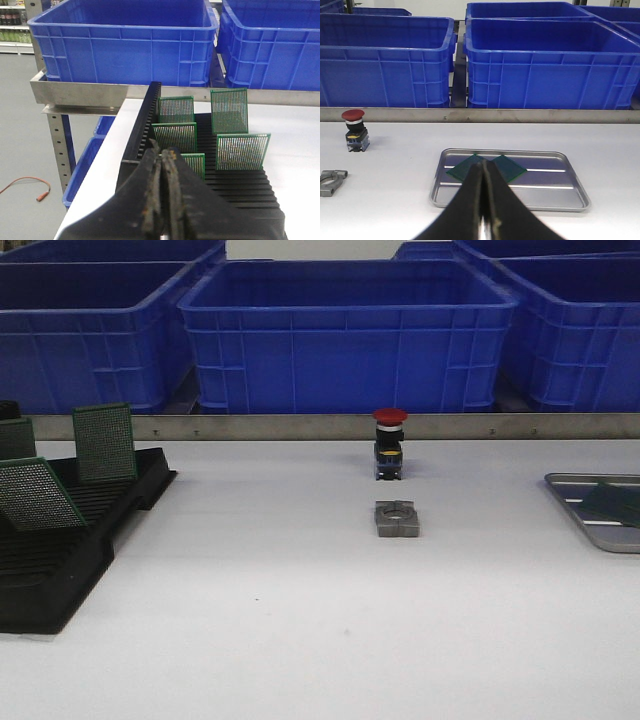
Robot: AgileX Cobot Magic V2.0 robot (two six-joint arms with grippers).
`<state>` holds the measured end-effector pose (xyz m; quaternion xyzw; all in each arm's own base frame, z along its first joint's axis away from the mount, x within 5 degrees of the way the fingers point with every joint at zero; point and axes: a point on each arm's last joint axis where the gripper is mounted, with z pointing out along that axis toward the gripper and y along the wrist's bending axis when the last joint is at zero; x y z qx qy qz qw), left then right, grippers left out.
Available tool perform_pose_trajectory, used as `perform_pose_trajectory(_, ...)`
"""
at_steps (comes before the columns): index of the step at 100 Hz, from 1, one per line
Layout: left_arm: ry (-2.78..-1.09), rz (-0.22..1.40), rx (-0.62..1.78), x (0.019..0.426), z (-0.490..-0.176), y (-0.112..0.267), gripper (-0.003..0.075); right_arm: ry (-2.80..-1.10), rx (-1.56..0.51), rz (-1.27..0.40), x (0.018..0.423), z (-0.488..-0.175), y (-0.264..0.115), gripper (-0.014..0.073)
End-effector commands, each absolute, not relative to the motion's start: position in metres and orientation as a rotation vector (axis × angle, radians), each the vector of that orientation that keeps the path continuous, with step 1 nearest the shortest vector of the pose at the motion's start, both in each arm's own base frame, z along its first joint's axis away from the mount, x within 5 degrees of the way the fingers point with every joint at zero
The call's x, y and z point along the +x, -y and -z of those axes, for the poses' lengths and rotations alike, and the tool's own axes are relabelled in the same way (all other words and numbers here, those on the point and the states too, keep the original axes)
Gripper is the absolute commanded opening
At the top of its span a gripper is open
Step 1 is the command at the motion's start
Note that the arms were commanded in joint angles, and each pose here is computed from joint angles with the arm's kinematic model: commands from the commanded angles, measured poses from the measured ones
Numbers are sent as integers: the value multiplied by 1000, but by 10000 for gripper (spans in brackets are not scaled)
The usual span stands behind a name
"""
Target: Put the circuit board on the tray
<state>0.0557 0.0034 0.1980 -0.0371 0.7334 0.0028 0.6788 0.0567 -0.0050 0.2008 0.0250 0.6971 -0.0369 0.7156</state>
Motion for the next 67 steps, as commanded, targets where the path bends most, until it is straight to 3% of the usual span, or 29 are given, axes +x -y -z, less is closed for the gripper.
perform_pose_trajectory(1,-1584,10,-92,56,-191,-3,-20,-1423,42,102,53,-214,5,-58)
perform_pose_trajectory(67,-1584,10,-92,56,-191,-3,-20,-1422,52,91,53,-214,5,-58)
